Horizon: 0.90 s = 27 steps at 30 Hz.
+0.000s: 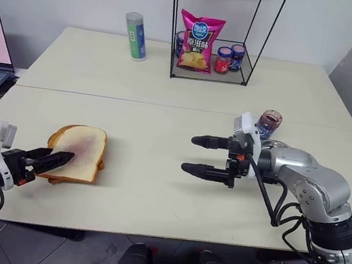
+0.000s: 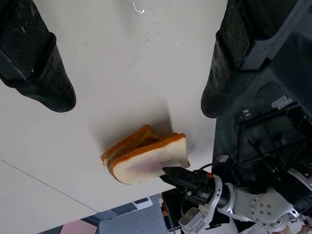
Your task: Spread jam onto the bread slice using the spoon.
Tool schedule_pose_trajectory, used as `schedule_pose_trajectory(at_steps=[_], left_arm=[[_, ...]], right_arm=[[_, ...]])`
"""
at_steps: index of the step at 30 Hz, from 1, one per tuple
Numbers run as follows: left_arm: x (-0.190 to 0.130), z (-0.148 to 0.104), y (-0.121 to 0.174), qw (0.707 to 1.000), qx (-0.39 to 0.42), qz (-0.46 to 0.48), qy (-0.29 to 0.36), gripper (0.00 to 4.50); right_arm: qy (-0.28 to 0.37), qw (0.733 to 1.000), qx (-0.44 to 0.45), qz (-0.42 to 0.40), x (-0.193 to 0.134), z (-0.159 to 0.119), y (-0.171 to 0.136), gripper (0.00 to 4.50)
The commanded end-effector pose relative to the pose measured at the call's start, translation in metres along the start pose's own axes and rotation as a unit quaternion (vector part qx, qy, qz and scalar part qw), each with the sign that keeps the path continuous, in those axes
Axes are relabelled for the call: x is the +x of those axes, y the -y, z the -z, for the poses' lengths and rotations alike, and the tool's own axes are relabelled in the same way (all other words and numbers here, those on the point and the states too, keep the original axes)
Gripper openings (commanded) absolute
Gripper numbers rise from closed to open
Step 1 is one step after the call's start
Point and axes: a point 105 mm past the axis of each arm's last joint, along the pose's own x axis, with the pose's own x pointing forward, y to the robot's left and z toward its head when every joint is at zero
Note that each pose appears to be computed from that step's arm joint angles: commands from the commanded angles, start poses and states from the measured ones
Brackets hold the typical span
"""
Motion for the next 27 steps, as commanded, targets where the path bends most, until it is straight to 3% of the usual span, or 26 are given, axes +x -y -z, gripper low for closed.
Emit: schedule_pose_trajectory(at_steps=[1,17,22,27], left_arm=[[0.006,0.008,0.003,1.0,-0.008,0.011,-0.008,3.13],[0.006,0.005,0.003,1.0,0.007,0.006,-0.003,0.15],[0.005,-0.005,0.001,1.0,0.013,-0.01,0.013,0.0],[0.002,-0.047,0.026,0.996,-0.003,0.037,0.081,0.0]], right_arm=[[0.013,1.0,-0.027,0.004,-0.004,-0.014,-0.002,4.5],[0.014,1.0,-0.024,0.003,-0.004,-0.015,-0.002,4.5],[0.014,1.0,-0.025,0.0,-0.004,-0.016,-0.003,4.5],[0.013,1.0,-0.023,0.008,-0.009,-0.016,-0.003,4.5]])
